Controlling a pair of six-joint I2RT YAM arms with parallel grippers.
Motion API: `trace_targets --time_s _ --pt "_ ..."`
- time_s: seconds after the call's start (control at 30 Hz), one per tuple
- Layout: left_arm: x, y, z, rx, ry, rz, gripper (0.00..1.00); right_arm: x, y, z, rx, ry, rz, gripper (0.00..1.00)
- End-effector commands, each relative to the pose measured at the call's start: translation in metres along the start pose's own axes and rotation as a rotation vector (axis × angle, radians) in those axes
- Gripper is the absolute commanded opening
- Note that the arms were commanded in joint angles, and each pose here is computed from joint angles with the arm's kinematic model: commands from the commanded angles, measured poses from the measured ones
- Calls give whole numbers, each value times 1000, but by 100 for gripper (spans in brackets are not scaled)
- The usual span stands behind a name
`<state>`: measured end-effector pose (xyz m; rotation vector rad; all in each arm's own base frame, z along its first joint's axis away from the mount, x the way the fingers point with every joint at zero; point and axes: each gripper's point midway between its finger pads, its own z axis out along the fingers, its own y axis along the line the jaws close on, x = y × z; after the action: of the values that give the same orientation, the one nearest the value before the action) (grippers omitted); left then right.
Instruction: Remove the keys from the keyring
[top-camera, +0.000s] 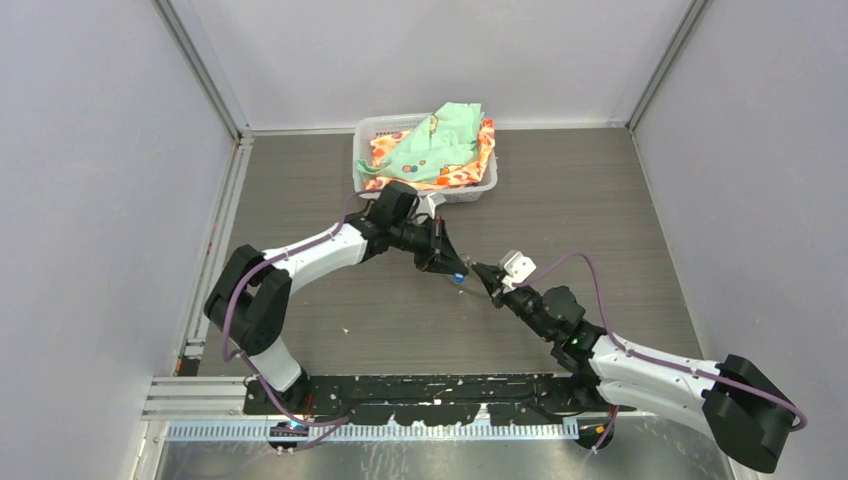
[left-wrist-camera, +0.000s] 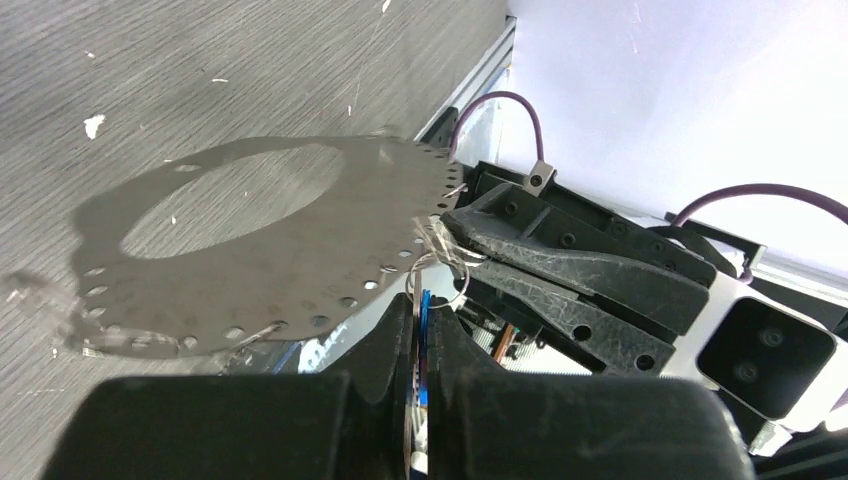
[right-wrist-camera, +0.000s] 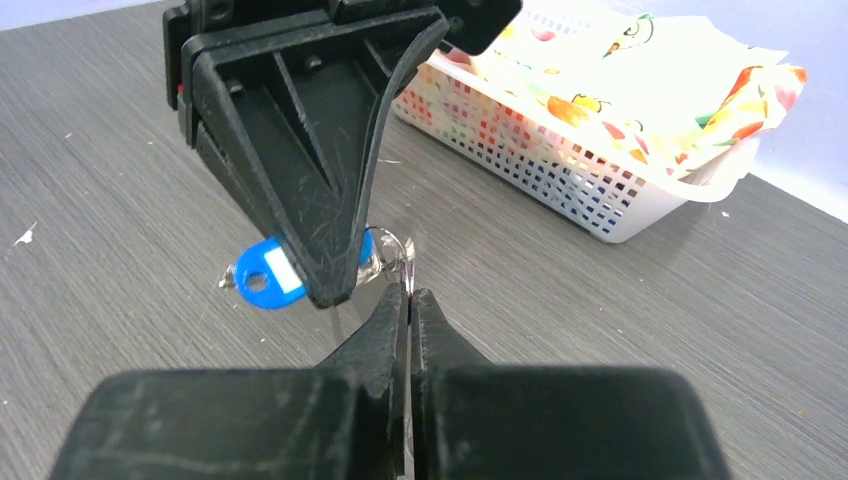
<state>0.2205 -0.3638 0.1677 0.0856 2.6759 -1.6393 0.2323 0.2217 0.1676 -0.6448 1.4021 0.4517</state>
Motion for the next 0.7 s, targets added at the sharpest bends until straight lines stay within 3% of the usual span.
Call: trace_targets --time_s 0.0,0.47,0.67 --pt "-4 16 -15 -41 -15 16 0 -24 1 -5 -12 -82 32 1" --pt "-3 56 -17 -204 -47 78 1 -14 12 -13 -40 -77 154 1" --pt "17 77 -2 -284 8 94 1 -21 10 -8 -6 -158 235 1"
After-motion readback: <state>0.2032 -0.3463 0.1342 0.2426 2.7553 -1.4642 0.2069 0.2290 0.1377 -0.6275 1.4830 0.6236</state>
